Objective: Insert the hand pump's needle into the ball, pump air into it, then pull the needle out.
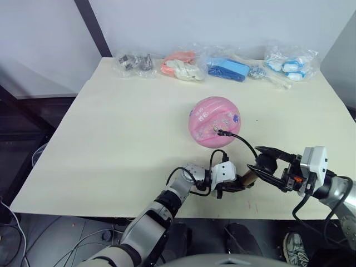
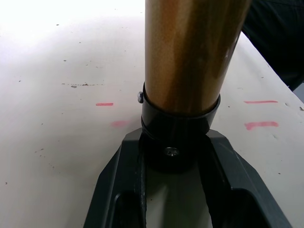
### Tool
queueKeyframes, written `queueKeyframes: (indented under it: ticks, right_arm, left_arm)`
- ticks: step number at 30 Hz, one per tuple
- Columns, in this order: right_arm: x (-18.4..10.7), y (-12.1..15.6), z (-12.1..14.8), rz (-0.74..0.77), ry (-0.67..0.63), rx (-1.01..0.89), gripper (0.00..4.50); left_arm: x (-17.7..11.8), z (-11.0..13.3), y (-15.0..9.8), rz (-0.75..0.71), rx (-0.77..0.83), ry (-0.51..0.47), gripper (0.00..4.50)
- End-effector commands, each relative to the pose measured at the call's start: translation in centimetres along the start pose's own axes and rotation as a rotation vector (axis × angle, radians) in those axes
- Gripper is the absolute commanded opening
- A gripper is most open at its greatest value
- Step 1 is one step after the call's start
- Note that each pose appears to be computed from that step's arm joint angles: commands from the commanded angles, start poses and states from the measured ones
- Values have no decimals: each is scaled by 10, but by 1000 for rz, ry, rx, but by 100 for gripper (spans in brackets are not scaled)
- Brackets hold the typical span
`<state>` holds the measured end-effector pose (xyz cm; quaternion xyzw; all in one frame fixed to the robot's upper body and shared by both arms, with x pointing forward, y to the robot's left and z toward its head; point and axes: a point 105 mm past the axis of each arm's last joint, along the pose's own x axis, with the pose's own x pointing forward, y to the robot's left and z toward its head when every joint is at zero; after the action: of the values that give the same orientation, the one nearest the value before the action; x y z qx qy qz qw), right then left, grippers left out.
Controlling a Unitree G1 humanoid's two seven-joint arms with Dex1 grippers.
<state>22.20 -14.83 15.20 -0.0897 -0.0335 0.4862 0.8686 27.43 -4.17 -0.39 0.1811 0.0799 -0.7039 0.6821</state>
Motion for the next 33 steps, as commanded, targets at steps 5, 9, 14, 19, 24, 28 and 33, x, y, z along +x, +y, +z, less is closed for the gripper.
queueKeyframes:
  ticks: [5,9,14,19,24,28,33]
  right_arm:
    - [-4,-4,73,108,-82,-50,216]
    - [-11,-9,102,120,-86,-64,216]
    - [-19,-12,129,124,-80,-90,216]
    - [-22,-14,150,115,-98,-108,216]
    - [-21,-14,153,111,-98,-97,216]
    - [-18,-11,131,115,-57,-65,216]
    - [-10,-6,88,99,-14,-38,216]
  left_arm:
    - [2,-27,-18,-45,-90,75,103]
    - [3,-27,-19,-46,-92,73,103]
    - [4,-27,-19,-48,-92,72,103]
    - [5,-27,-19,-49,-91,71,103]
    - [5,-27,-20,-52,-91,70,103]
    - [6,-26,-20,-52,-91,69,103]
    - [5,-26,-19,-45,-89,68,103]
